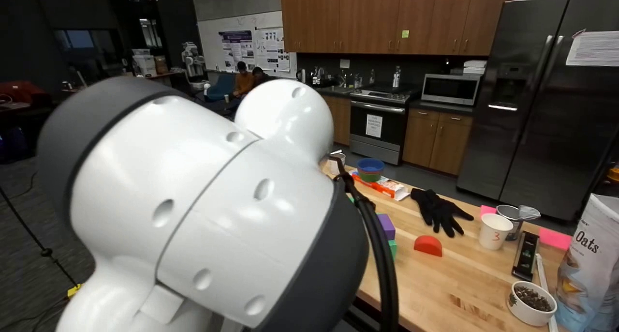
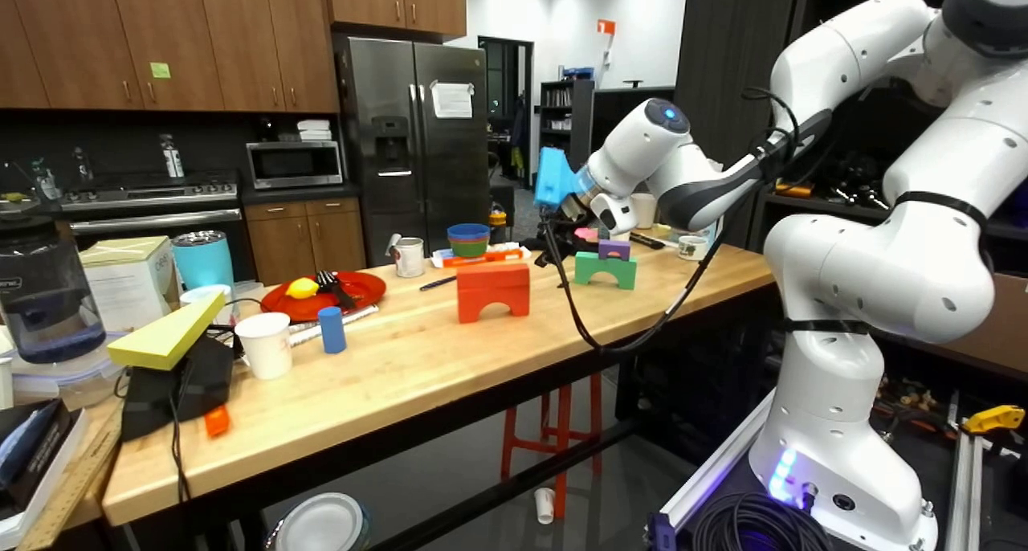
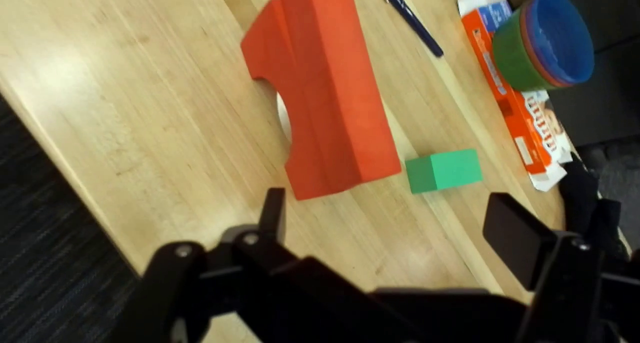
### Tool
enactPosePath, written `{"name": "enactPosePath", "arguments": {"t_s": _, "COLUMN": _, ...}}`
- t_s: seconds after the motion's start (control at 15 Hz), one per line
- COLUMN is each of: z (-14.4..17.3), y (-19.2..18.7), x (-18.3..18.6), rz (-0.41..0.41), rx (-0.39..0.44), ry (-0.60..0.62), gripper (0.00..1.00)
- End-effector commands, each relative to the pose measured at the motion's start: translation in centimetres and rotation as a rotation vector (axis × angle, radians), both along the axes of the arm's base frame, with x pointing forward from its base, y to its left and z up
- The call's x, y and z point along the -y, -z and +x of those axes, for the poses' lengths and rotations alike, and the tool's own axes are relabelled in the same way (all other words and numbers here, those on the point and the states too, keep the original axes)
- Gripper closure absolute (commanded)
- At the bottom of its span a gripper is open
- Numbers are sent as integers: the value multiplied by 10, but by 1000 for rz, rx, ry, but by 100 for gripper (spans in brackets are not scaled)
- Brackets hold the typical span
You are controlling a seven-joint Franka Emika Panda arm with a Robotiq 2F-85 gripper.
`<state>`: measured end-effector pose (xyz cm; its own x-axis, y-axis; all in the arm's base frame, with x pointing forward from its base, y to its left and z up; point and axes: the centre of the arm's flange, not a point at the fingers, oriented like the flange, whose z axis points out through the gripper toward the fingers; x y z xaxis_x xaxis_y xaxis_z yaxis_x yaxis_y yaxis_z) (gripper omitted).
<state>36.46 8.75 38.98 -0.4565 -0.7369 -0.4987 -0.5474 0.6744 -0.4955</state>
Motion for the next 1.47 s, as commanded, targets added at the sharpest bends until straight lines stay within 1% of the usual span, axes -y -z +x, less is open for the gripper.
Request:
{"name": "enactPosePath", "arguments": {"t_s": 0.0, "z": 1, "y": -7, "x": 10, "rz": 64, "rx": 23, "ry": -70, "gripper": 0}}
{"name": "enactPosePath", "arguments": {"t_s": 0.2, "z": 2, "y": -5, "x": 12, "rz": 99, "rx": -2, "ry": -89, "gripper": 0}}
{"name": "enactPosePath", "arguments": {"t_s": 0.4, "z": 4, "y": -3, "x": 13, "rz": 147, "rx": -14, "ry": -134, "gripper": 0}}
{"name": "enactPosePath", "arguments": {"t_s": 0.6, "z": 8, "y": 1, "x": 12, "rz": 157, "rx": -46, "ry": -158, "gripper": 0}}
{"name": "enactPosePath", "arguments": {"t_s": 0.8, "z": 11, "y": 6, "x": 11, "rz": 125, "rx": -82, "ry": -132, "gripper": 0}}
{"name": "enactPosePath", "arguments": {"t_s": 0.87, "z": 2, "y": 29, "x": 4, "rz": 133, "rx": -59, "ry": -132, "gripper": 0}}
{"name": "enactPosePath", "arguments": {"t_s": 1.13, "z": 4, "y": 35, "x": 3, "rz": 118, "rx": -75, "ry": -130, "gripper": 0}}
{"name": "enactPosePath", "arguments": {"t_s": 1.27, "z": 6, "y": 29, "x": 6, "rz": 56, "rx": -48, "ry": -101, "gripper": 0}}
{"name": "enactPosePath", "arguments": {"t_s": 1.4, "z": 10, "y": 27, "x": 14, "rz": 17, "rx": -48, "ry": -91, "gripper": 0}}
